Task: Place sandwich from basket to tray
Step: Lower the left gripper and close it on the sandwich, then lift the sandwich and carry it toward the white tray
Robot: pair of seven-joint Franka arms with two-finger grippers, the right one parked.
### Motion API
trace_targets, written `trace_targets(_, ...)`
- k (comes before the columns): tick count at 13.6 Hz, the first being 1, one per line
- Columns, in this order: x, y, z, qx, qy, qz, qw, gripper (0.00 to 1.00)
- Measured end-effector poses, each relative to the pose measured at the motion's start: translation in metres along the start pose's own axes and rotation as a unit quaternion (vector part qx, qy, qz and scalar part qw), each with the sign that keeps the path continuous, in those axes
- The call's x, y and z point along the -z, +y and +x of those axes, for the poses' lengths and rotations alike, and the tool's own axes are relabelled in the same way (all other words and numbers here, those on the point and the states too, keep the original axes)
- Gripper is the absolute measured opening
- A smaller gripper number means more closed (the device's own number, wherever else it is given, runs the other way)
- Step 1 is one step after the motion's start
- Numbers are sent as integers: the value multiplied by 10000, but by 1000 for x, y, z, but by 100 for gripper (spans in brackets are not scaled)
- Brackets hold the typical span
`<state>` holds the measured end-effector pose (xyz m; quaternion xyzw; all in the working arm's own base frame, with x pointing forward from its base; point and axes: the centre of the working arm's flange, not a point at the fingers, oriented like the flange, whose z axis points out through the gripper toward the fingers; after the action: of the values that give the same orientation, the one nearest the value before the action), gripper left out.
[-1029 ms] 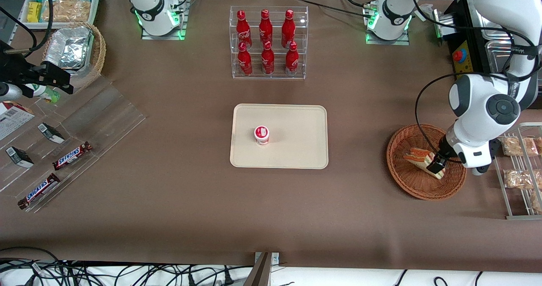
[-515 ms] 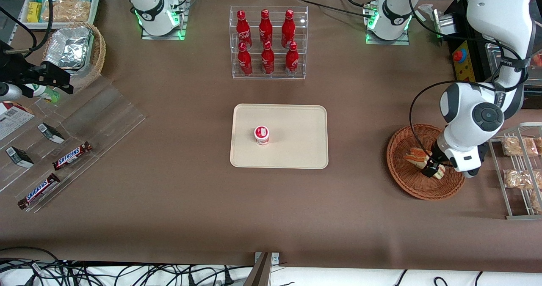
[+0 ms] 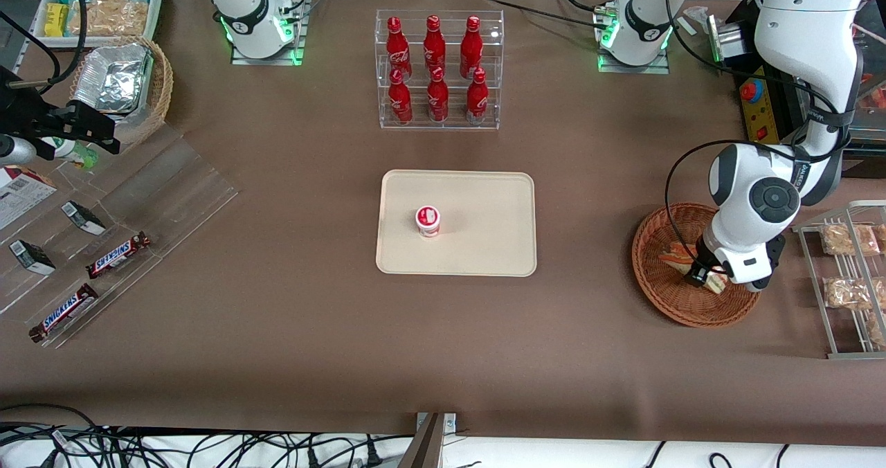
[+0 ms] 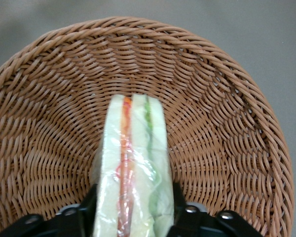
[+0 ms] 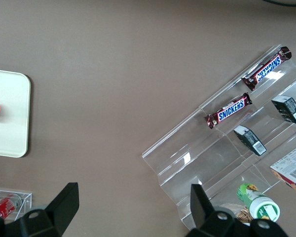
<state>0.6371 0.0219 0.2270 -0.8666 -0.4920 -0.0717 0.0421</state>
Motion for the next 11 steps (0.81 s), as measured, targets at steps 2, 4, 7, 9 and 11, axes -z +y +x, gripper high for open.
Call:
trace_targets(2,3,1,0,-2,12,-24,10000,39)
trace_targets(4,15,5,4,-52,53,-64,10000,34)
trace_targets(7,65,17,7,-514,3,100,9986,28)
trace_targets(9,109,30,-6,-977,-49,123,9951,19)
trace_targets(11,140,43,-28,-1499,-136,158,9885,19)
